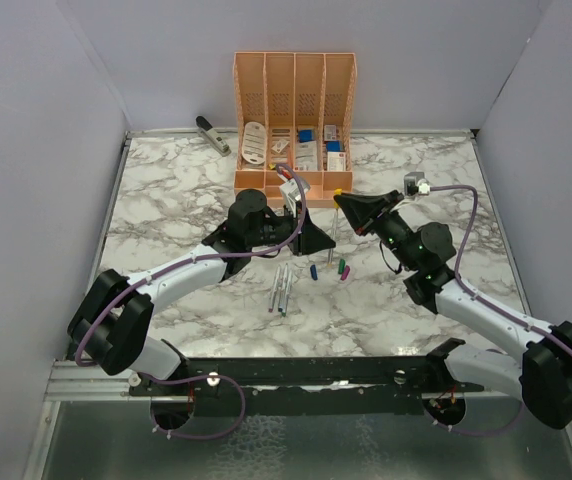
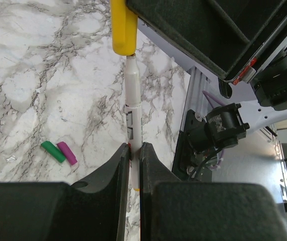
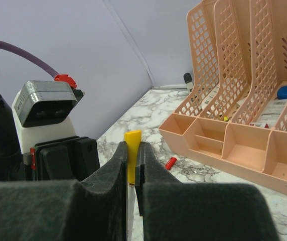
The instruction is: Insert the pens into the pen caps
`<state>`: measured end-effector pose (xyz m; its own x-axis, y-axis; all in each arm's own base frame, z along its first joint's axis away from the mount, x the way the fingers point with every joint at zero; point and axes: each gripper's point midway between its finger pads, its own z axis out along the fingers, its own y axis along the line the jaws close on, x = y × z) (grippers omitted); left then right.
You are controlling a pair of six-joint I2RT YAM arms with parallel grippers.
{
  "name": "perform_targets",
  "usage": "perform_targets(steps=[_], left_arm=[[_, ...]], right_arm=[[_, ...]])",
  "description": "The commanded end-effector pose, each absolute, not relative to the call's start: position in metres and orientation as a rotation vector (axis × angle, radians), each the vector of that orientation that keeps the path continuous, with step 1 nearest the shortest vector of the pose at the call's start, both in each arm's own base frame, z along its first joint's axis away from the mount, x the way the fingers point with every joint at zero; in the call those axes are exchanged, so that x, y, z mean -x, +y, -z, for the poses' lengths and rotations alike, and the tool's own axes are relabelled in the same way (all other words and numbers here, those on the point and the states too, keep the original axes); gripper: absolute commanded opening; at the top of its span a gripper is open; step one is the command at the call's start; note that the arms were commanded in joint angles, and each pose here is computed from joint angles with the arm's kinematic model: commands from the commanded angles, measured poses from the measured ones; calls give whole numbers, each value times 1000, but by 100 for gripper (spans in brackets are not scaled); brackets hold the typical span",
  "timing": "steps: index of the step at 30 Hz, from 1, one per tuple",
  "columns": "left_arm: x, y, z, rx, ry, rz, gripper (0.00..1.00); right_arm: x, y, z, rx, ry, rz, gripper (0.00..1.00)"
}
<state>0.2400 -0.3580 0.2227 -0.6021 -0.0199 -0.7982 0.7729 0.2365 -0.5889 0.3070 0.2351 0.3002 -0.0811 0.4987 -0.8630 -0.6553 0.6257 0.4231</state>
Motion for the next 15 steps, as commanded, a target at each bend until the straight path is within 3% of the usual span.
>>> perform_targets(steps=[1, 15], left_arm=[[-248, -358, -244, -684, 1729, 1418, 0], [-250, -356, -247, -674, 1719, 1405, 0]], right_arm=[[-302, 233, -308, 143, 1332, -978, 1], [-300, 235, -299, 148, 1358, -992, 1]])
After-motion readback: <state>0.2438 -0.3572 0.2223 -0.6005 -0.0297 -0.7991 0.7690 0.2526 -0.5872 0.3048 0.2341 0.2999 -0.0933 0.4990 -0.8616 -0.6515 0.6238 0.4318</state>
